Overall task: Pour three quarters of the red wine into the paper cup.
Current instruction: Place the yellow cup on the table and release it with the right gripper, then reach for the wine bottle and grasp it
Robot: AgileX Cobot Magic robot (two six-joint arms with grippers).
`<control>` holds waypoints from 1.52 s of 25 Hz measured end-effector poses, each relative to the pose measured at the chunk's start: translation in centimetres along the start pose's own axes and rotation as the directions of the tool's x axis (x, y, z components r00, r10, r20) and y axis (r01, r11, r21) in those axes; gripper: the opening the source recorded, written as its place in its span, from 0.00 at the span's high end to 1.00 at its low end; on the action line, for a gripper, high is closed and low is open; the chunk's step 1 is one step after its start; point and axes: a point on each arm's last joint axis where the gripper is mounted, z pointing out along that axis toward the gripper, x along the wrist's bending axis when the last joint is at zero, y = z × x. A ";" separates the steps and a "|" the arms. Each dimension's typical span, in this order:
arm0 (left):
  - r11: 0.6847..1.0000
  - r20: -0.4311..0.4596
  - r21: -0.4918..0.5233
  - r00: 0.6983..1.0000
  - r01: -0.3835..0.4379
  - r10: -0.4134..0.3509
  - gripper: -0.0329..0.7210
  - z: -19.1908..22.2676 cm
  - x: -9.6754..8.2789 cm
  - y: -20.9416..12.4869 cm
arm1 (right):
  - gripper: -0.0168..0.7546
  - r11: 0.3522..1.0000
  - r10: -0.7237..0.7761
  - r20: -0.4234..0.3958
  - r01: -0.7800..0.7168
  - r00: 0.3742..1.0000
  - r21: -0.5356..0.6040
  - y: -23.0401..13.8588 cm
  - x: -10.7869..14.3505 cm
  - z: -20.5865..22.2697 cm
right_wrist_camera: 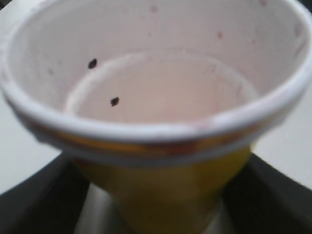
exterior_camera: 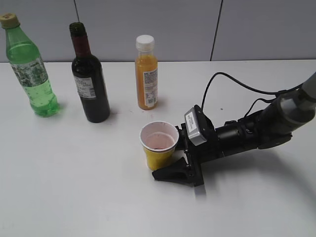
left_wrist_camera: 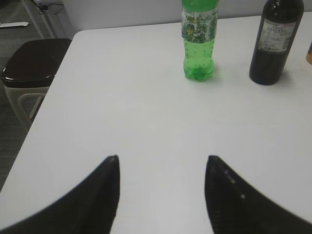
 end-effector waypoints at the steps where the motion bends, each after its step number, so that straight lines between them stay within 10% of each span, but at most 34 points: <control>1: 1.000 0.000 0.000 1.000 0.000 0.000 0.39 0.0 0.0 0.0 | 0.20 1.000 -0.003 -0.001 0.003 1.000 0.005 0.0 0.0 0.0; 25: 1.000 0.000 0.000 1.000 0.000 0.000 0.39 0.0 0.0 0.0 | 0.21 0.972 -0.081 0.003 0.079 0.997 0.221 4.3 -0.5 -4.9; 33: 1.000 0.000 0.000 1.000 0.000 0.000 0.39 0.0 0.0 0.0 | 0.21 0.955 -0.150 0.232 0.081 0.961 0.284 8.7 -1.5 -10.3; 38: 1.000 0.000 0.000 1.000 0.000 0.000 0.39 0.0 0.0 0.0 | 0.21 0.952 -0.197 0.591 0.008 0.782 0.307 12.6 -3.0 -14.5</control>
